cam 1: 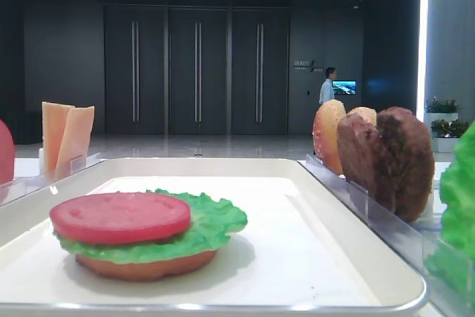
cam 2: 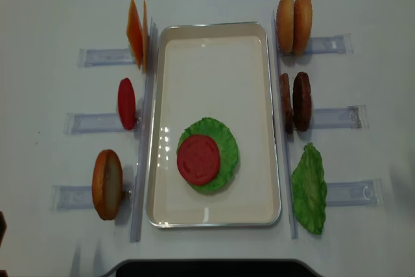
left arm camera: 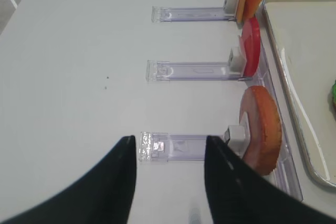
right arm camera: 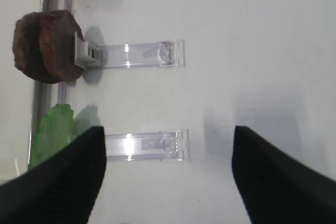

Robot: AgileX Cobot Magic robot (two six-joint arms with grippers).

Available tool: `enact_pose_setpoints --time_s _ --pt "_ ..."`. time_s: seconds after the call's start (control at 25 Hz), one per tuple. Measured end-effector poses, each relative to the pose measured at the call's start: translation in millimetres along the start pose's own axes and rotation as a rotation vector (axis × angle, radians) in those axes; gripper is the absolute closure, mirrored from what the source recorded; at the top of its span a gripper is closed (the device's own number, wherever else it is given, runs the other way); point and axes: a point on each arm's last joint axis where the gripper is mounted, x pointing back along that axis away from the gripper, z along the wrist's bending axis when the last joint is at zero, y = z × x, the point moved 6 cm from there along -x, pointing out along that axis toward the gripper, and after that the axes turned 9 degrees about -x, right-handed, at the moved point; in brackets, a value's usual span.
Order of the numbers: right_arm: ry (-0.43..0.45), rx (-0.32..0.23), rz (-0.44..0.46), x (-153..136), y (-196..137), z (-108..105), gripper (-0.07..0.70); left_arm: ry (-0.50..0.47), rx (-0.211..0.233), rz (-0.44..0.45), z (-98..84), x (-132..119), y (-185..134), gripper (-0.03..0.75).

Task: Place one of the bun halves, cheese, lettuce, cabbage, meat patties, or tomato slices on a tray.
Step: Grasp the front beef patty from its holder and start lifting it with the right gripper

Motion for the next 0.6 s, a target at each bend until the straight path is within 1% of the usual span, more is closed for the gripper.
enact_pose_setpoints --time_s 0.08,0.16,0.28,0.36,0.52,0.6 --pt "-0.015 -0.010 0.090 -17 13 0 0.153 0.000 0.000 0.000 0.0 0 0 0.387" --pt "-0.025 -0.016 0.150 -29 22 0 0.156 0.000 0.000 0.000 0.0 0 0 0.387" --pt "-0.036 -0.025 0.214 -45 27 -1 0.156 0.000 0.000 0.000 0.0 0 0 0.387" --pt "-0.039 -0.028 0.238 -50 27 -2 0.156 0.000 0.000 0.000 0.0 0 0 0.387" --pt "-0.038 -0.025 0.244 -51 27 -1 0.156 0.000 0.000 0.000 0.0 0 0 0.387" --pt "-0.030 -0.014 0.250 -51 25 5 0.156 0.000 0.000 0.000 0.0 0 0 0.387"
